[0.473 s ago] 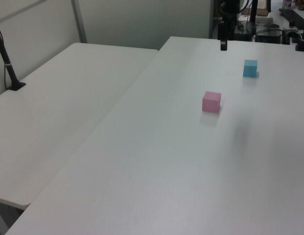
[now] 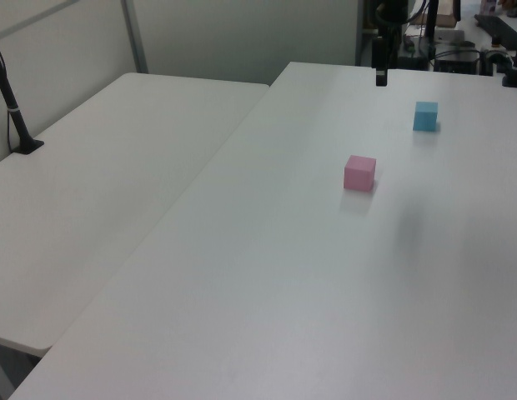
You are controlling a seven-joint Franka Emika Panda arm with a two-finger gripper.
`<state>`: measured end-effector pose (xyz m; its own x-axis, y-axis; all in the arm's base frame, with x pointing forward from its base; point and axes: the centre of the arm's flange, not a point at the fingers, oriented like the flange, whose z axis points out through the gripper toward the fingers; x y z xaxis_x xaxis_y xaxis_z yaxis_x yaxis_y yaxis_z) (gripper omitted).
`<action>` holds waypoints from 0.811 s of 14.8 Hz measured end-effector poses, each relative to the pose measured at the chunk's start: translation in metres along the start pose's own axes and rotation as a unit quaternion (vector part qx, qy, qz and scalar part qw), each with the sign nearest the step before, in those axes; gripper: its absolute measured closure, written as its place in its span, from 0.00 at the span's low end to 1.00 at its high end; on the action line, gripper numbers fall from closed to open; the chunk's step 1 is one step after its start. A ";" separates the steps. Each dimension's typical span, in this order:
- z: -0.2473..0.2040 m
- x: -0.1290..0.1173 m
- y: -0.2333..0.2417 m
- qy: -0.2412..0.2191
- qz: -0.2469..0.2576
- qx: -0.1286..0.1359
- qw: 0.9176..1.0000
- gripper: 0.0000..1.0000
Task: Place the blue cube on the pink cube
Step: 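Move the open gripper over the light-blue cube and lower it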
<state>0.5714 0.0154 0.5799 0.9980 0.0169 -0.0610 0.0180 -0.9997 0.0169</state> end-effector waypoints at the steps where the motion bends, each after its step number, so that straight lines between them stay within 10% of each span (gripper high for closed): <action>1: 0.000 0.000 0.000 0.000 0.000 0.000 1.000 0.00; 8: 0.000 0.000 0.016 0.000 -0.011 -0.001 1.000 0.00; 12: 0.012 -0.005 0.101 0.001 -0.034 -0.002 0.999 0.00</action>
<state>0.5674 -0.0859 0.5703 0.9947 0.0841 -0.0598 0.0852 -0.9962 0.0175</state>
